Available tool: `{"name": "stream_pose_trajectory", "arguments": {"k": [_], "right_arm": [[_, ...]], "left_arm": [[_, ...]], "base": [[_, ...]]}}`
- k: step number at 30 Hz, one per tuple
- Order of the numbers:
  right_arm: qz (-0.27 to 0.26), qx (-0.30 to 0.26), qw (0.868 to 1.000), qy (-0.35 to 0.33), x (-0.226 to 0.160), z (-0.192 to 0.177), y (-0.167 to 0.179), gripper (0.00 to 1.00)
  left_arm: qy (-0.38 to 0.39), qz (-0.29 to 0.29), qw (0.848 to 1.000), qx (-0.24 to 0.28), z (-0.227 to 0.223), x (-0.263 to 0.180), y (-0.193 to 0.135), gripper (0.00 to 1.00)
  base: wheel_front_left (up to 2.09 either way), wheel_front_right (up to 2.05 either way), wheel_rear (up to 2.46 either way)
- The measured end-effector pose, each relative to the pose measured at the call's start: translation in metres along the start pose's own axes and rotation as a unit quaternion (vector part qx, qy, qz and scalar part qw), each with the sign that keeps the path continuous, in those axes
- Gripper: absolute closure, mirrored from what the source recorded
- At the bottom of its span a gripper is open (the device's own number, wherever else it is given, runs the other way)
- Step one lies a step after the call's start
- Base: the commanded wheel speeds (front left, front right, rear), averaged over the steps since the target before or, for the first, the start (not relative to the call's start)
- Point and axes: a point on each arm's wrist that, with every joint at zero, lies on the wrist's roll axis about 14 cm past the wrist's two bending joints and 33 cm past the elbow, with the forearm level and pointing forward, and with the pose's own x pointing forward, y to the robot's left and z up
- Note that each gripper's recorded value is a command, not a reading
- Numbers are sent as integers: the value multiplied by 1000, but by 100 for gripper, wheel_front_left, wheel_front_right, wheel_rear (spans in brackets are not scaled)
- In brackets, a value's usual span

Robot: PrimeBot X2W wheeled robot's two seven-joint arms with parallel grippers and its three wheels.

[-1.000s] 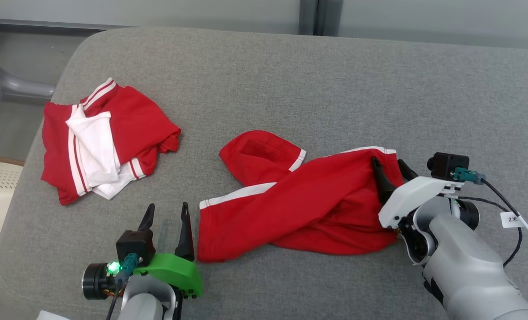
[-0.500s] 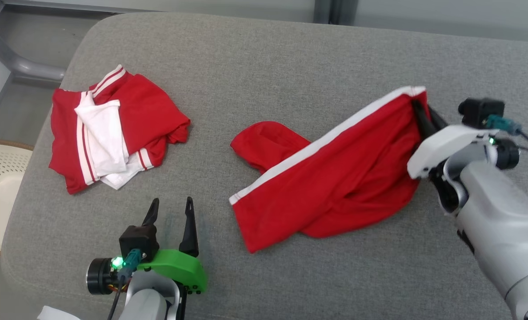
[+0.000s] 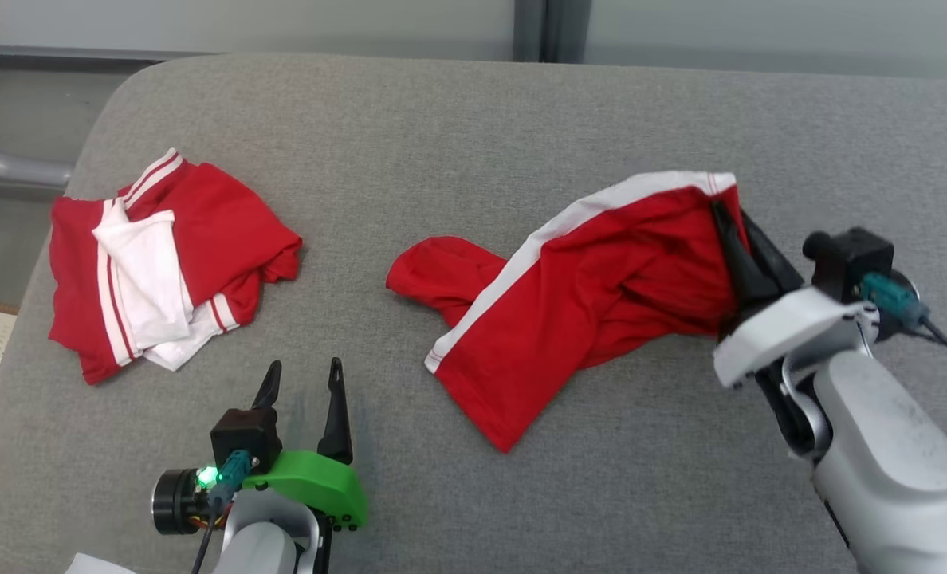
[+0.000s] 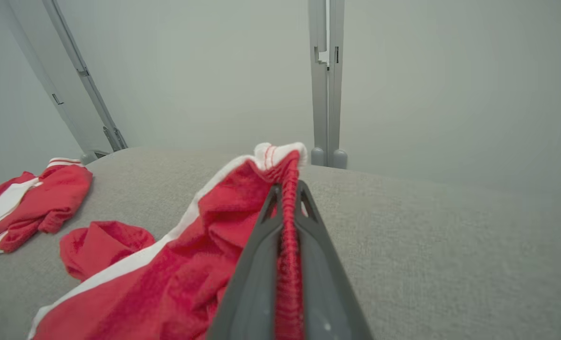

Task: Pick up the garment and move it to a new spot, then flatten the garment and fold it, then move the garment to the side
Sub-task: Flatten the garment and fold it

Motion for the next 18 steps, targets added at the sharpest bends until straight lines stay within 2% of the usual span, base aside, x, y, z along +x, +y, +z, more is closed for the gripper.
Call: {"name": "stream_pose_trajectory", "arguments": {"k": [6,16,17,18], "right_arm": [[-52,16,996,65,-69,-47,-18,100],[-101,-29,988,109,-137,-65,-35,100],[-104,-30,988,110,-141,-65,-35,90],[-111,-28,987,110,-146,-66,-35,72]], "left_arm": [[-3,-22,1000,2,2,3,-14,0],[-5,-33,999,10,1,-11,-20,0],[-5,-30,999,10,0,-14,-19,0],[-4,-28,1000,10,-1,-17,-17,0]], "base": [[0,0,0],[0,0,0],[0,0,0],[0,0,0]]}}
